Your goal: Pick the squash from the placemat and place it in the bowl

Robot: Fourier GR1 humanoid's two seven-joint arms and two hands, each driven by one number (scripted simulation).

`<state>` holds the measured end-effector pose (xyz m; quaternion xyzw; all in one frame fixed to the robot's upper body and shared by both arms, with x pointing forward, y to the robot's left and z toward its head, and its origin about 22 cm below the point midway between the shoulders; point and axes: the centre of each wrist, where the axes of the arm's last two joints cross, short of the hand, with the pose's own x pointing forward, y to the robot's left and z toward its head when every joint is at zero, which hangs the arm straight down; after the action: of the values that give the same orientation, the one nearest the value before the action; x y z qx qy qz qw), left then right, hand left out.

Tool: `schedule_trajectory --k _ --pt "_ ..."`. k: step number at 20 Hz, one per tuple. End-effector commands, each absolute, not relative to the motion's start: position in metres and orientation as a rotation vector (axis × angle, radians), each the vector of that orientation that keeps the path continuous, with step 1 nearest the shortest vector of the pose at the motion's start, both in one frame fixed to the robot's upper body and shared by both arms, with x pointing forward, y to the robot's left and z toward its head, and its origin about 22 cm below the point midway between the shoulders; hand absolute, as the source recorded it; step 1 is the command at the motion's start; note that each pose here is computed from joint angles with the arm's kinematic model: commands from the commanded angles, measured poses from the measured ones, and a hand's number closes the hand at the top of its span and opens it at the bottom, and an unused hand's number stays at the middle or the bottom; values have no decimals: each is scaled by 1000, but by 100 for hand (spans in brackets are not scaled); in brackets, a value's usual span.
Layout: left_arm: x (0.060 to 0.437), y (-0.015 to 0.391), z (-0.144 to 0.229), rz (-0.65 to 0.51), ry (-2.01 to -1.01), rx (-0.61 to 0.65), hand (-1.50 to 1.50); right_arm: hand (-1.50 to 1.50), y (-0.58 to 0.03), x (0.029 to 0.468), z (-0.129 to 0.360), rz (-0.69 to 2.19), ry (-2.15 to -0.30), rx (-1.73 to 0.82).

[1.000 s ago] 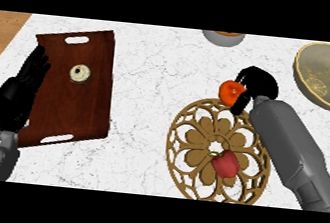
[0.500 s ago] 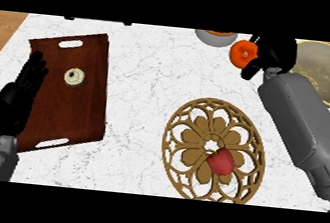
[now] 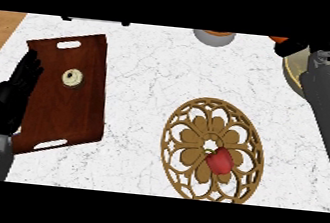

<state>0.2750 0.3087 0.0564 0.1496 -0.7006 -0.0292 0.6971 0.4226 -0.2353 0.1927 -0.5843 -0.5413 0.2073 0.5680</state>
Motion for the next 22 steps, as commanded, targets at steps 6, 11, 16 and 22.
schedule_trajectory --k 6,11,16,22 --pt "267 301 54 -70 -1570 318 0 150 -322 429 195 327 -1302 -1307" --pt "277 295 64 -90 -1587 310 0 150 -369 425 158 315 -1292 -1305" --pt "287 299 67 -98 -1588 292 0 150 -394 425 152 306 -1299 -1299" --pt "286 293 70 -110 -1605 296 0 150 -430 408 139 274 -1289 -1323"
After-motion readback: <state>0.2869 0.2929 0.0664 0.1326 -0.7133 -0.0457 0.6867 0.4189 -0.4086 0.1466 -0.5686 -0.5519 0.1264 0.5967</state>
